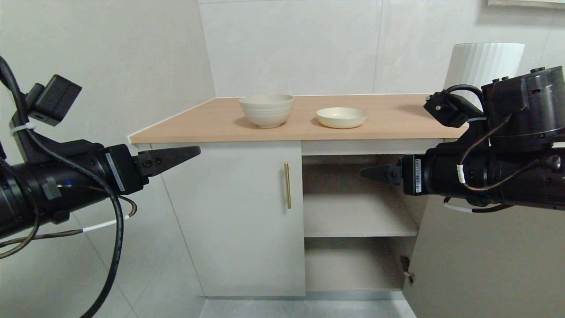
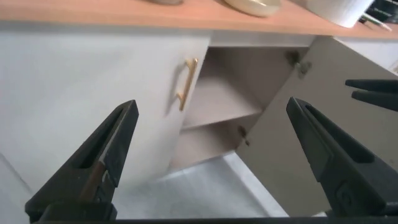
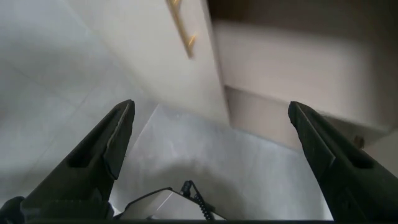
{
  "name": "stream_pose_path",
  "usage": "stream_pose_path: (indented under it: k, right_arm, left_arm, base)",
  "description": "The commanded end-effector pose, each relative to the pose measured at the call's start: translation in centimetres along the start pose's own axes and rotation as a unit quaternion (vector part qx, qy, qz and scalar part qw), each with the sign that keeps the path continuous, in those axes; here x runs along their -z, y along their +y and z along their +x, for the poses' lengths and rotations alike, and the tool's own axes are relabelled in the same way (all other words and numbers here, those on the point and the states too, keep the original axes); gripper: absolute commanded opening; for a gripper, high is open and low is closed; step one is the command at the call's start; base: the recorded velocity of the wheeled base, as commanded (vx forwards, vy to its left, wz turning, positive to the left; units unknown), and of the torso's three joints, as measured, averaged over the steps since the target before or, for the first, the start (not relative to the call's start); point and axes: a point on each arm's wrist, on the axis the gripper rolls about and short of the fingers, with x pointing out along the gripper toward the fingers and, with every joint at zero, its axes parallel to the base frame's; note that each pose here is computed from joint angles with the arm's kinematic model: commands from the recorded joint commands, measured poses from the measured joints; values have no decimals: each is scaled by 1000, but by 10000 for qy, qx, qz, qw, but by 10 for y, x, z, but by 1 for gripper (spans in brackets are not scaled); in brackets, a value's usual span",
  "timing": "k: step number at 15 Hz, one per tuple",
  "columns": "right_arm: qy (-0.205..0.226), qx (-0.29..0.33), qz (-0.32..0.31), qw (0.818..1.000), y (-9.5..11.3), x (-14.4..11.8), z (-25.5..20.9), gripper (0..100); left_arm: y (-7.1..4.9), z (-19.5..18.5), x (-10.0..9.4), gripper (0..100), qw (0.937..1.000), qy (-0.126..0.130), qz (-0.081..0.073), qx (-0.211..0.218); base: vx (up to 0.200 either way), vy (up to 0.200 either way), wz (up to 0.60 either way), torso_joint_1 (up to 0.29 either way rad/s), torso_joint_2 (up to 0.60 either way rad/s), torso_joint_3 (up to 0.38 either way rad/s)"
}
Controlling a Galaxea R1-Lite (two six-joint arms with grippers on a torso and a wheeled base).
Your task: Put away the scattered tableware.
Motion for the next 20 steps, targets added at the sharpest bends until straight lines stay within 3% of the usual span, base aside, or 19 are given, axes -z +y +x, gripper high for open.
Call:
stream_pose_path:
  k: [1, 5, 20]
  right_arm:
    - [-5, -6, 1, 10000, 0, 0, 0, 100]
    - [14, -16, -3, 10000, 0, 1, -1, 100]
    - [113, -5, -277, 9996, -3, 11, -9, 100]
  left_arm:
    - [2, 2, 0, 100, 10000, 18, -14, -36]
    - [2, 2, -1, 100, 10000, -11, -11, -51]
    - [3, 2, -1, 100, 10000, -2, -21, -46]
  base:
    - [200, 0, 0, 2, -2, 7]
    - [200, 0, 0, 1, 1, 2]
    - [0, 0, 0, 11, -46, -35]
